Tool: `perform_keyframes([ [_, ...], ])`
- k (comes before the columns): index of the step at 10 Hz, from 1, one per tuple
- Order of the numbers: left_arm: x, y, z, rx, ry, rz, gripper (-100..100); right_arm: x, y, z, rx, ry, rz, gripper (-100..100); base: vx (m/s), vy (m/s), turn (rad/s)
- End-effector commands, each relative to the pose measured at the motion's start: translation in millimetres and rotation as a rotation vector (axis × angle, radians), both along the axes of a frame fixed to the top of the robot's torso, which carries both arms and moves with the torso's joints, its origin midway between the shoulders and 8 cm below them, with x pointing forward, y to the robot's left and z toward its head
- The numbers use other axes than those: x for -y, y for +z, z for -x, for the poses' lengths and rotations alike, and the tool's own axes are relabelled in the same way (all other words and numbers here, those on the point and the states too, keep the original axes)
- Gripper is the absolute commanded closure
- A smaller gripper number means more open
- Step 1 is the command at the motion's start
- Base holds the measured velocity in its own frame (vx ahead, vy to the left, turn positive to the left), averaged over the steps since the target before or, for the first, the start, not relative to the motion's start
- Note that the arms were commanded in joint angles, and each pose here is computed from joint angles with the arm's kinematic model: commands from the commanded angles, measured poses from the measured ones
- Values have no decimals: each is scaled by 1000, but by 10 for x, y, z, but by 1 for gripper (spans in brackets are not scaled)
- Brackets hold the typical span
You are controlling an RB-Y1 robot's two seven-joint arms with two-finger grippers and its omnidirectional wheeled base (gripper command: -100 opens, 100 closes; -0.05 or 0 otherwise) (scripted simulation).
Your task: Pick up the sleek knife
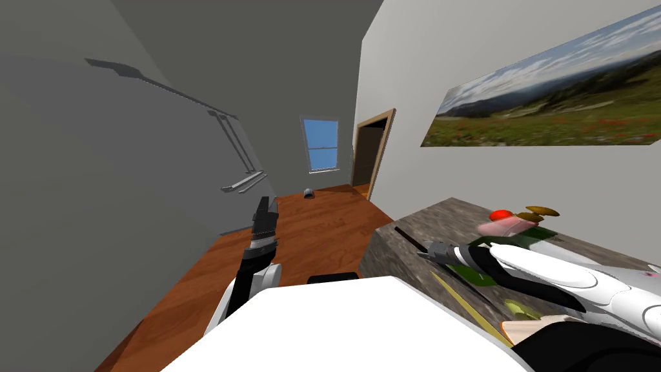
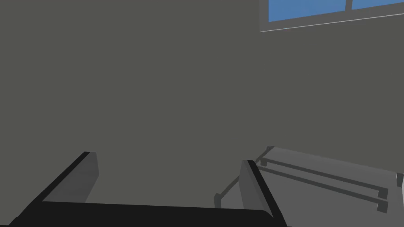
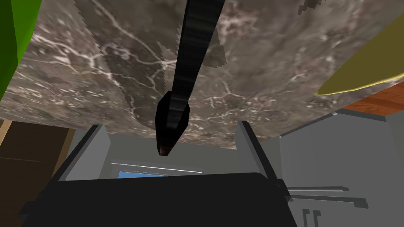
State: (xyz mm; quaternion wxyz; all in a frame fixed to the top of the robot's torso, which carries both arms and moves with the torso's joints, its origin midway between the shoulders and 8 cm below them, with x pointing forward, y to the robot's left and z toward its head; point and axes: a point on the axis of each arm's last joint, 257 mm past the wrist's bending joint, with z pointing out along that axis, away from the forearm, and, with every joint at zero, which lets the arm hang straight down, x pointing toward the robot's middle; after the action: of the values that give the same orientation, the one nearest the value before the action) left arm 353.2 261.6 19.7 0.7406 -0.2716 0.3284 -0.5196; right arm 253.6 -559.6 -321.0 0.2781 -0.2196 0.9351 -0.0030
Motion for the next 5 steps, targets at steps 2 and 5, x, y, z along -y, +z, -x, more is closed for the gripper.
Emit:
perform_keyframes([
  [2, 0, 0, 0, 0, 0, 0, 0, 155, -115, 80, 0, -73, 0, -100, -109, -9, 308],
  [5, -1, -1, 0, 0, 0, 0, 0, 125, -100, 42, 0, -58, 0, 100, -17, -4, 16],
])
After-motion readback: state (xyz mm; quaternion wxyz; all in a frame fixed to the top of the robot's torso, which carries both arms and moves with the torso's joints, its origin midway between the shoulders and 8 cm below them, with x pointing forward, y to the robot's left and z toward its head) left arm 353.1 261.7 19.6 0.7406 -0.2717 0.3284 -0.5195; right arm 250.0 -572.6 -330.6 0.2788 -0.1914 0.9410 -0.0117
